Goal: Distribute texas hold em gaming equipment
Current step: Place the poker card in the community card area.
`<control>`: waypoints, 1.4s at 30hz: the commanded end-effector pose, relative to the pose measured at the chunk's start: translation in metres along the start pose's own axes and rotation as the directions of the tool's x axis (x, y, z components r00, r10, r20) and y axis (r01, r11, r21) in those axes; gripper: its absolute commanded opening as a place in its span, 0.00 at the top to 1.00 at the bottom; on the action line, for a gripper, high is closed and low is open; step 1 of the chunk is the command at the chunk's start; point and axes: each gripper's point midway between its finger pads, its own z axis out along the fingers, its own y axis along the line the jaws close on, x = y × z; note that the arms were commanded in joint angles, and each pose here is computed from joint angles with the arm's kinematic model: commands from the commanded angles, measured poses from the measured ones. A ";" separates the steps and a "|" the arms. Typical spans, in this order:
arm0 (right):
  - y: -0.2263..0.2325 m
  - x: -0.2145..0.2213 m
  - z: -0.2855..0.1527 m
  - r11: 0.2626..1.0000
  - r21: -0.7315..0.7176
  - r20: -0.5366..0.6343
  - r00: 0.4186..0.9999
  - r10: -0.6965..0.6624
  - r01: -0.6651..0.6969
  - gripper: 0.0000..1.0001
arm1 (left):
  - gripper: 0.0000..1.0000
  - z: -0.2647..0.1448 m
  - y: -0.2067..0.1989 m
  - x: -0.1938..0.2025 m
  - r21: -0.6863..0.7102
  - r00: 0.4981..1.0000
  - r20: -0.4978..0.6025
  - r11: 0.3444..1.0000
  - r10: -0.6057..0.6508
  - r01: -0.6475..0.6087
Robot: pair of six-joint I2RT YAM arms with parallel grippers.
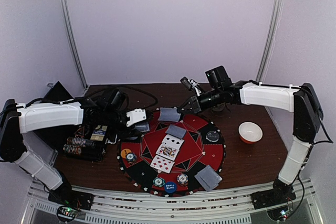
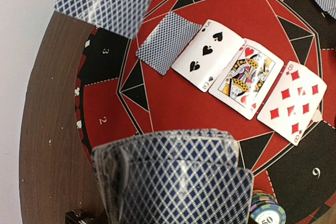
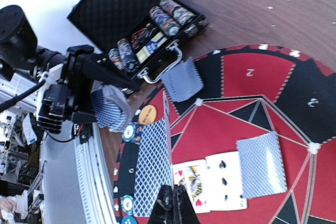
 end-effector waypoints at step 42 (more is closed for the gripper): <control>-0.189 0.061 0.030 0.929 0.187 0.027 0.947 0.322 -0.321 0.91 | 0.50 -0.001 0.005 -0.008 -0.015 0.999 0.031 1.000 0.009 -0.009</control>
